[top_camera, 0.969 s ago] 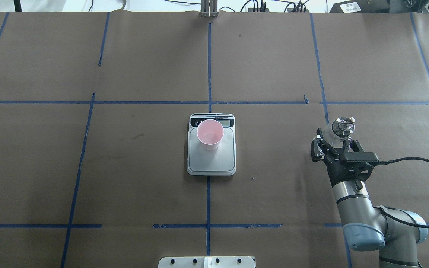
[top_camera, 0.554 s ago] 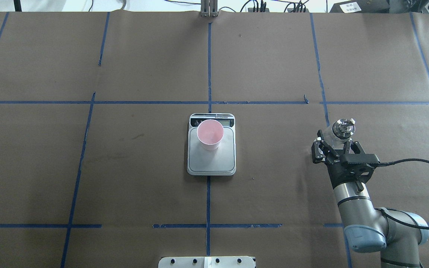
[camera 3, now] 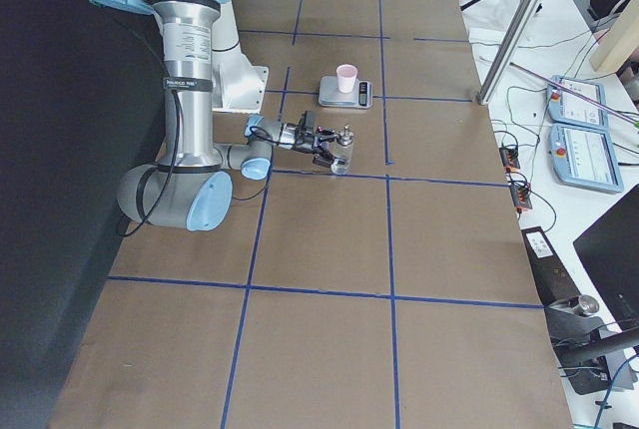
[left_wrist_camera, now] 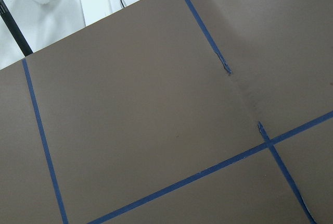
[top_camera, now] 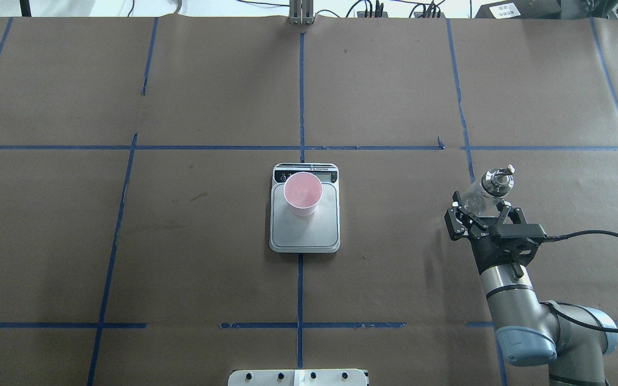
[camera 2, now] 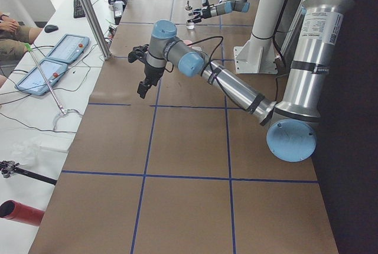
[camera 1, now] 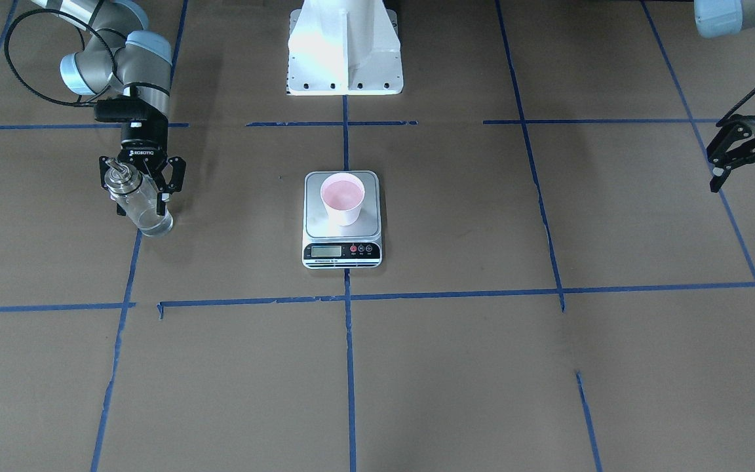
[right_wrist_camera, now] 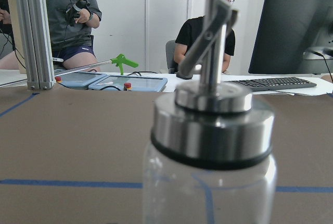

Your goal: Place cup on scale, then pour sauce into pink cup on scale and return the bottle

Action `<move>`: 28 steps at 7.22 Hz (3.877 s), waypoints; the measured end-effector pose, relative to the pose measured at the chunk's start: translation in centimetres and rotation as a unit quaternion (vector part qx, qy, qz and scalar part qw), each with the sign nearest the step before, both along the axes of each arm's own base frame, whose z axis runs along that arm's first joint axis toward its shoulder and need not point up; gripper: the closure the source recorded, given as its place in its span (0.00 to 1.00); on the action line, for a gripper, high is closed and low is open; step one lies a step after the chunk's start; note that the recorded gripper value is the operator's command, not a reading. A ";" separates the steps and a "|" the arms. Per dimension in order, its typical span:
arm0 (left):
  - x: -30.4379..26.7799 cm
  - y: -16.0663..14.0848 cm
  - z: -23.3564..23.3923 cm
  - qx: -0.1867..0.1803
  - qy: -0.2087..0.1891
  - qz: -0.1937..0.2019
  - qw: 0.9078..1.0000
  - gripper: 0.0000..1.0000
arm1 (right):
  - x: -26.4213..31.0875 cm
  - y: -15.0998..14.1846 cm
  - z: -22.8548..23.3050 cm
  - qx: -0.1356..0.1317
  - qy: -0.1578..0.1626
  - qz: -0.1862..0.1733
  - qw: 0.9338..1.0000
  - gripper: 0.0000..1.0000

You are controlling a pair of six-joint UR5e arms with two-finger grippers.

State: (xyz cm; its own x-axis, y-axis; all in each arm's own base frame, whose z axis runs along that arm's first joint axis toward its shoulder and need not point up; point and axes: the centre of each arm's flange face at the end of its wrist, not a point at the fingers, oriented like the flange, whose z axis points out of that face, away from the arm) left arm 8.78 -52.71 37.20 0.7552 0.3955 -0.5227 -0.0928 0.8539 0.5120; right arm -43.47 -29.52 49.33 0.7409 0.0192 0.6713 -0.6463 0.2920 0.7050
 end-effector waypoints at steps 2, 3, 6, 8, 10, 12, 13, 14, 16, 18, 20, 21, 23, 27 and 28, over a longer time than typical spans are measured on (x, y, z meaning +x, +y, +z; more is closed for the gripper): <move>0.0 0.0 0.0 0.000 0.000 0.000 1.000 0.01 | 0.0 0.6 0.3 0.001 0.003 -0.005 1.000 0.00; 0.0 0.0 0.0 0.000 0.000 0.000 1.000 0.01 | 0.3 1.2 0.7 0.002 0.007 -0.008 1.000 0.00; -0.2 0.1 0.0 0.000 0.001 -0.001 1.000 0.01 | 0.4 4.3 0.8 0.017 0.012 -0.023 1.000 0.00; -0.3 0.3 0.0 0.001 0.001 -0.002 1.000 0.01 | 1.7 6.6 1.6 0.027 0.002 -0.038 0.999 0.00; -0.4 0.4 0.0 0.000 0.001 -0.002 1.000 0.01 | 4.5 9.4 3.9 0.034 -0.019 -0.063 0.997 0.00; -0.4 0.5 0.0 0.000 0.001 -0.002 1.000 0.01 | 9.7 10.4 7.8 0.034 -0.022 -0.086 0.995 0.00; -0.4 0.5 0.0 0.000 0.001 -0.002 1.000 0.01 | 12.2 10.4 9.6 0.031 -0.023 -0.092 0.995 0.00; -0.4 0.4 0.1 -0.001 0.000 -0.002 1.000 0.01 | 13.9 10.2 11.0 0.027 -0.027 -0.098 0.994 0.00; -0.3 0.2 0.7 -0.004 -0.003 0.001 1.000 0.01 | 15.5 9.7 12.2 0.015 -0.032 -0.110 0.993 0.00; -0.4 0.0 1.5 -0.004 -0.010 0.008 1.000 0.01 | 17.0 8.1 12.8 -0.008 -0.026 -0.120 0.992 0.00; -0.9 -0.6 2.7 -0.006 -0.018 0.013 1.000 0.01 | 18.8 5.7 13.3 -0.029 0.002 -0.128 0.991 0.00; -1.5 -1.0 3.5 -0.007 -0.023 0.015 1.000 0.01 | 20.1 4.1 13.6 -0.044 0.019 -0.138 0.989 0.00; -4.2 -1.9 5.4 -0.009 -0.029 0.019 0.999 0.01 | 23.9 0.8 14.0 -0.079 0.039 -0.174 0.981 0.00; -11.4 -3.4 11.7 -0.029 -0.043 0.025 0.998 0.01 | 37.0 -7.0 13.8 -0.151 0.053 -0.267 0.950 0.00; -13.2 -3.3 12.8 -0.053 -0.035 0.018 0.998 0.01 | 41.8 -8.6 13.6 -0.171 0.064 -0.288 0.940 0.00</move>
State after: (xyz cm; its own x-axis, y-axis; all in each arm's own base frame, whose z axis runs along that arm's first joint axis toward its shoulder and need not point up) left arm -4.39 -56.01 50.05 0.7779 0.3683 -0.5092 -0.1570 0.8984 0.4101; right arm -1.68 -38.14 62.97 0.7689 -0.2115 0.6034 -0.2278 0.7911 0.5676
